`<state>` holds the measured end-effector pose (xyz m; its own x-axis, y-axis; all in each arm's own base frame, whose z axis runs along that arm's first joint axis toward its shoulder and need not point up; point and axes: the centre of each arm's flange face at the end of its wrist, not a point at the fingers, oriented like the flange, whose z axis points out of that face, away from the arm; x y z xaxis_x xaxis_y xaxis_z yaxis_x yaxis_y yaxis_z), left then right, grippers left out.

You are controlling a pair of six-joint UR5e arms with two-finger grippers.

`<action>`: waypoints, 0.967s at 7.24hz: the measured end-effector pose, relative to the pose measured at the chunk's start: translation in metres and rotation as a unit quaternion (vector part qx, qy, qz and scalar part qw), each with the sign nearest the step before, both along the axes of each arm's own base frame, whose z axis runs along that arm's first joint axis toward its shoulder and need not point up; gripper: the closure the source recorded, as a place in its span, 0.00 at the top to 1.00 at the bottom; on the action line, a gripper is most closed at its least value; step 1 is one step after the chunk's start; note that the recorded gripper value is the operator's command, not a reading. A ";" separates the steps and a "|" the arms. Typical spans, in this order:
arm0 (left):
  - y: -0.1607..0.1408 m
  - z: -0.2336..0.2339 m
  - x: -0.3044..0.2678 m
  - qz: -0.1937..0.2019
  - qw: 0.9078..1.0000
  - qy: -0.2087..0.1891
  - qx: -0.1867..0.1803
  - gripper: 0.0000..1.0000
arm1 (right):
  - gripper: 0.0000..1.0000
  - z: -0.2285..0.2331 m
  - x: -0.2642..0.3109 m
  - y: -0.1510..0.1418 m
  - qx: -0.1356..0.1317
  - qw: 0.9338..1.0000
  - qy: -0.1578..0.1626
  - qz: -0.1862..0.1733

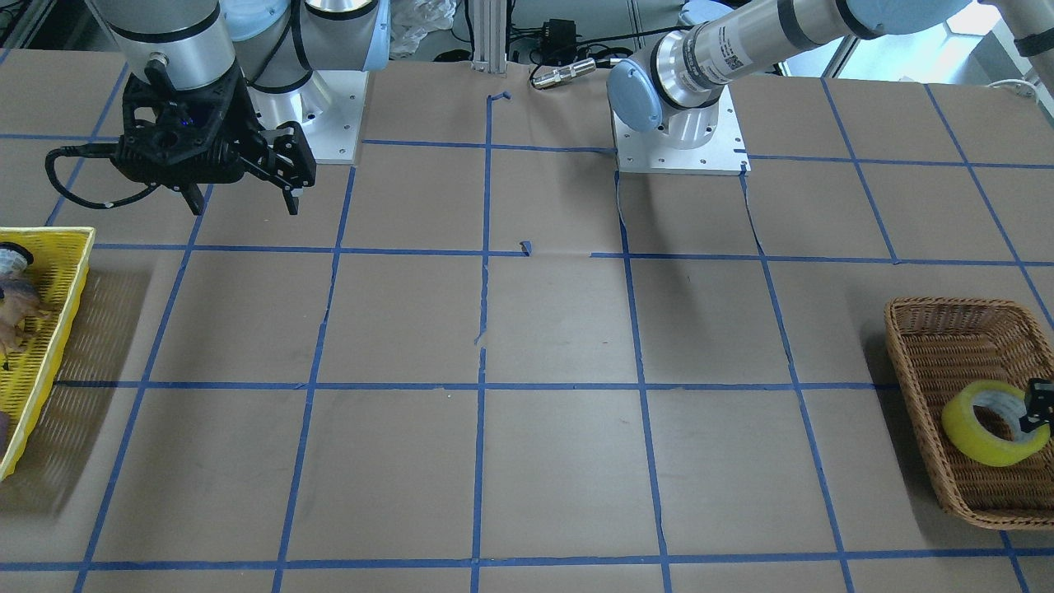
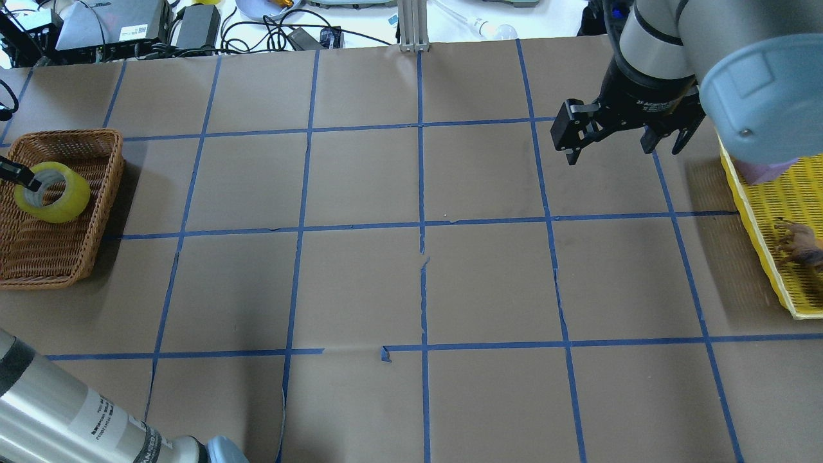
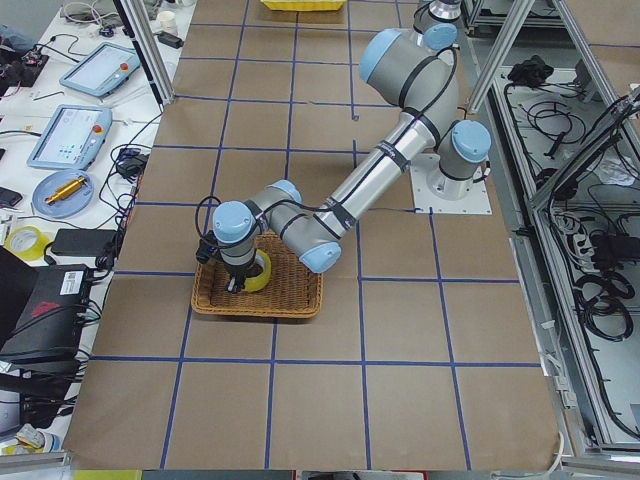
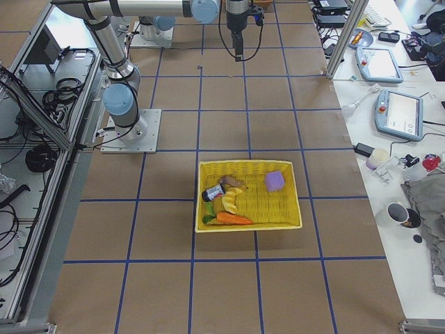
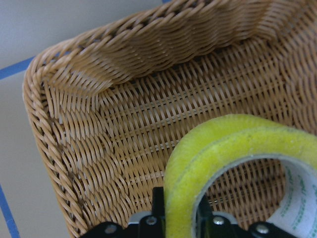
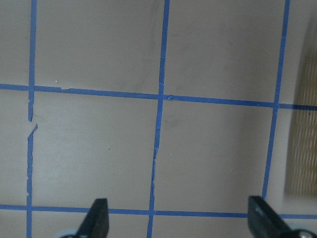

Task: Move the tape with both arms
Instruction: 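Open the left gripper to release the tape and lift away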

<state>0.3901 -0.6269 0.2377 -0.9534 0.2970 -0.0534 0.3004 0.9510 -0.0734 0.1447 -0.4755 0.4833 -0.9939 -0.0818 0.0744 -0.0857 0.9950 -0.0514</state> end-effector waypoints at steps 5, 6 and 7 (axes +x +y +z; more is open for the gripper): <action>-0.020 0.103 -0.131 0.051 0.999 0.017 0.009 0.93 | 1.00 -0.001 0.000 0.000 0.001 1.000 0.001 0.000; -0.023 0.138 -0.202 0.080 0.996 0.014 0.021 0.92 | 1.00 -0.001 0.000 0.000 0.001 1.000 0.001 0.000; -0.017 0.166 -0.266 0.114 0.993 0.008 0.030 0.93 | 1.00 -0.001 0.000 0.000 0.002 1.000 0.001 0.000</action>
